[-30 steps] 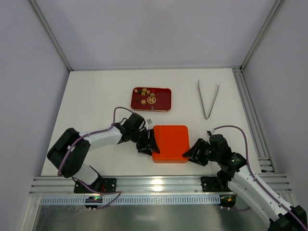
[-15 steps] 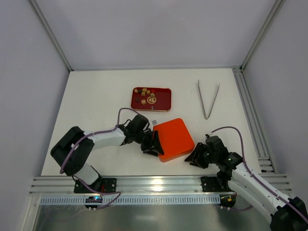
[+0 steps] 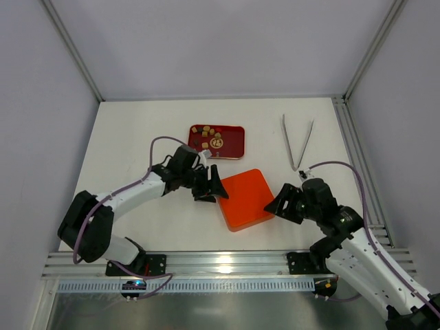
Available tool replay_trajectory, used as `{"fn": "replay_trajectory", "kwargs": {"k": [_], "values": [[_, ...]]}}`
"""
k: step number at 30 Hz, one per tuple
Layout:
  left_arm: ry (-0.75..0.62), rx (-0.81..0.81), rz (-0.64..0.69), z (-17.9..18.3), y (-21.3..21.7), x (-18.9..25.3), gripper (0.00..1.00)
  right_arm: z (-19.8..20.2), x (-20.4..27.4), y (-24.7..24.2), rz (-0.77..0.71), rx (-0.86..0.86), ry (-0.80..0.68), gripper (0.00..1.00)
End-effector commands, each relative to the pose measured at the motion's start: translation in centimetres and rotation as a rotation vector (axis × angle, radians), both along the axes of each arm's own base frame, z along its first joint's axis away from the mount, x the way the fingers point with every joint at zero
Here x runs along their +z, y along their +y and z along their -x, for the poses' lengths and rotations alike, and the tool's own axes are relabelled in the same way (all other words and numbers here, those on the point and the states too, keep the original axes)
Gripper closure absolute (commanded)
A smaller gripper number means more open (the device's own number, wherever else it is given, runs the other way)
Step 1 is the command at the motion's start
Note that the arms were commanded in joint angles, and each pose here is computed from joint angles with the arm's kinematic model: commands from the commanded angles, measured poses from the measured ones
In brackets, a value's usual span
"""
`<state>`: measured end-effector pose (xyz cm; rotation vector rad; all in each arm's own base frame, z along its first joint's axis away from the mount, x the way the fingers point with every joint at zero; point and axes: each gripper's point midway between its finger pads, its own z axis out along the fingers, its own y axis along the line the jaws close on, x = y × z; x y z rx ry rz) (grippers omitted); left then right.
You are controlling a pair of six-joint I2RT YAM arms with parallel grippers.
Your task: Pack the chocolate
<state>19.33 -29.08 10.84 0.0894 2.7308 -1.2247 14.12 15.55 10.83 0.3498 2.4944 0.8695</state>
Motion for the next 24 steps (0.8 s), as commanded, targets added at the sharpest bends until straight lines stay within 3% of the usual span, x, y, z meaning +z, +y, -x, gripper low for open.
{"fn": "replay_trajectory", "kwargs": {"k": [1,6,11,24], "values": [[-0.048,0.019,-0.004,-1.6,0.6,1.3,0.36,-2.6,2.7,-0.7,0.098,0.010,-0.114,0.33],[-0.046,0.056,-0.038,-3.3,0.8,0.2,0.37,-8.2,5.9,-0.9,0.173,0.023,-0.228,0.25],[-0.054,0.086,-0.060,-4.7,1.2,-0.6,0.37,-13.4,5.1,-2.6,0.226,0.019,-0.234,0.24],[-0.027,0.122,-0.052,-7.1,0.0,-3.2,0.41,-17.8,0.7,0.6,0.141,0.089,-0.196,0.20]]}}
